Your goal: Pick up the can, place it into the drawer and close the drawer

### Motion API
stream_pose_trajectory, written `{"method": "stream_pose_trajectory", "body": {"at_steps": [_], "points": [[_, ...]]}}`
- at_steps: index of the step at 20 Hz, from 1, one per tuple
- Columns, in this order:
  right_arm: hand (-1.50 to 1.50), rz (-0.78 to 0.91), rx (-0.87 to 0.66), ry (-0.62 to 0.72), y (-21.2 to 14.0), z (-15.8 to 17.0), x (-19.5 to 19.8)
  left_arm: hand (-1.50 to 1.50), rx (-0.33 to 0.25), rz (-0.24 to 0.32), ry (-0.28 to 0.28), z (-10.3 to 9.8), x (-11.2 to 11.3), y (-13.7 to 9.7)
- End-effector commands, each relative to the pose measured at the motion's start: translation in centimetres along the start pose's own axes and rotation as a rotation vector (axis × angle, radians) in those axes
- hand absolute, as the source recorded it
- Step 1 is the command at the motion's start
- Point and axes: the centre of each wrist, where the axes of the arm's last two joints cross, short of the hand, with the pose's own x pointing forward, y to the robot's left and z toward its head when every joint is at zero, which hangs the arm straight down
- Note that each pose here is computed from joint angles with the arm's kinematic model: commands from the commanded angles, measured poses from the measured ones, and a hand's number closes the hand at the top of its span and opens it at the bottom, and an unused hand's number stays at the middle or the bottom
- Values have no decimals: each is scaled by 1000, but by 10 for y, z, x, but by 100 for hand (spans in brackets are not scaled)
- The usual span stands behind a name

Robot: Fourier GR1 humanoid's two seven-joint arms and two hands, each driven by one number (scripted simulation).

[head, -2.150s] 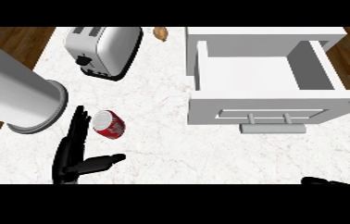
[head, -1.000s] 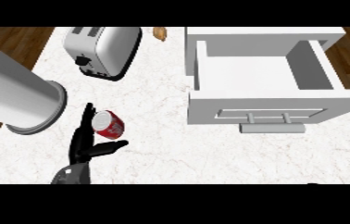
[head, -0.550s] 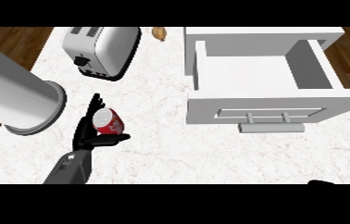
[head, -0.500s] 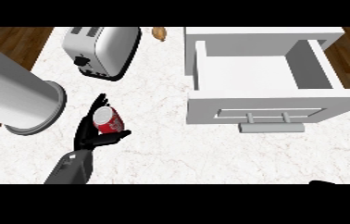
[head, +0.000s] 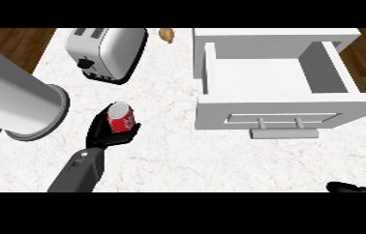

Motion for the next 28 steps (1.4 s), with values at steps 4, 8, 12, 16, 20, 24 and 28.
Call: {"method": "stream_pose_trajectory", "body": {"at_steps": [4, 8, 12, 16, 20, 24, 28], "points": [[-150, -2, 4, -11, 1, -15, -4, 150, 34, 20, -32, -26, 9, -40], [-150, 13, -6, -22, 4, -3, 1, 150, 41, 32, -70, -37, 20, -48], [-150, 19, -24, 3, -21, 6, -11, 150, 7, 55, -101, -63, 53, -48], [-150, 31, -46, -21, 2, -4, -4, 150, -38, 54, -100, -61, 58, -67], [-150, 25, -24, -8, -15, 15, 3, 150, -78, -8, -135, -89, 98, -109], [-150, 39, -39, -12, -12, -3, 0, 150, -128, -21, -134, -101, 148, -125], [-150, 52, -37, -22, -11, 24, 7, 150, -145, -11, -175, -112, 197, -158]]}}
